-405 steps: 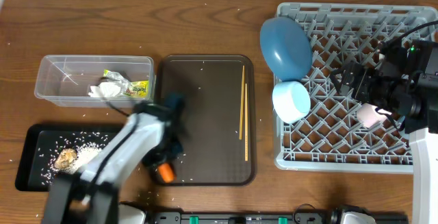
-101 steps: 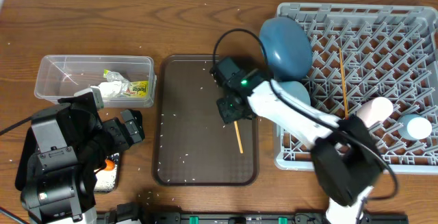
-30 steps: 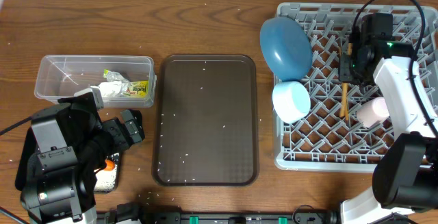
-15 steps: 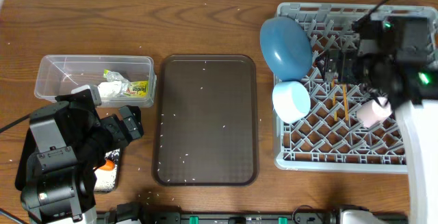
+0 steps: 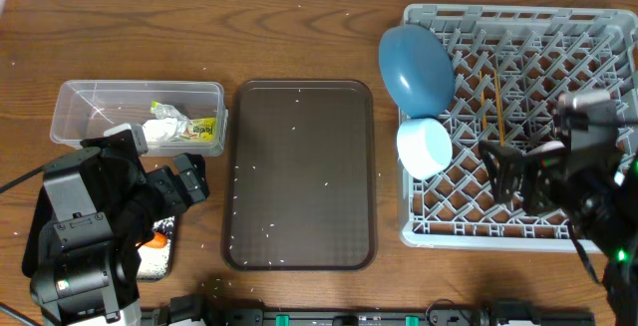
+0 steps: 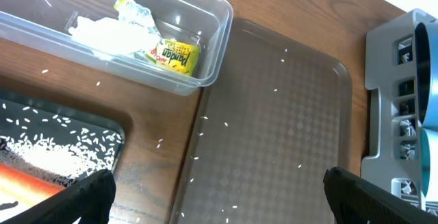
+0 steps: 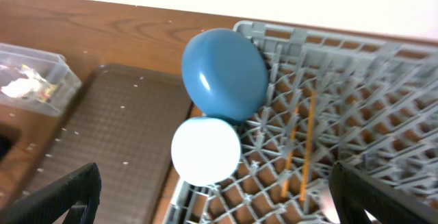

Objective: Sort waste into correct bins and load items into the dishwasher rack

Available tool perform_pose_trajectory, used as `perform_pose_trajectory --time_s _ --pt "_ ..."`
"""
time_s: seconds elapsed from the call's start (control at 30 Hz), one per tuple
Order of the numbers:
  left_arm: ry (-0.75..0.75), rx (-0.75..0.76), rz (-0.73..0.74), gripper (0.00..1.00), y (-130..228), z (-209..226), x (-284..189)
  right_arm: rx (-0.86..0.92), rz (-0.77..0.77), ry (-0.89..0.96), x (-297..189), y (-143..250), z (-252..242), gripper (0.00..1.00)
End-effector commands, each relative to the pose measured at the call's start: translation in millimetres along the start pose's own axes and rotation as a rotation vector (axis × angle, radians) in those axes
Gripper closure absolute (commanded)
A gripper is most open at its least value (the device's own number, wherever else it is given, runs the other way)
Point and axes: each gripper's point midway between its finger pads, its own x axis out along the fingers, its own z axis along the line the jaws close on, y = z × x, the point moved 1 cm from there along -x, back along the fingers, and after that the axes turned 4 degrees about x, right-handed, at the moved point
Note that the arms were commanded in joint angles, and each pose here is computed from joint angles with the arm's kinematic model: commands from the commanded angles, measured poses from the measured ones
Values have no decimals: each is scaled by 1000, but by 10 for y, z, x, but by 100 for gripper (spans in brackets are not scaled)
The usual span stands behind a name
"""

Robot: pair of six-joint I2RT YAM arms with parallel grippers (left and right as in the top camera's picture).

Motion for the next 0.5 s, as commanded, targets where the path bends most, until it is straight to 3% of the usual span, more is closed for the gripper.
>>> perform_pose_trajectory --time_s 0.0,0.23,0.47 --pt "18 0 -17 2 -51 -51 -49 -92 23 25 75 175 -49 1" --pt "18 0 -17 2 -51 -51 -49 -140 -133 20 550 473 -132 1" --pt "18 0 -17 2 -51 -51 -49 -153 -180 -9 890 1225 -157 1"
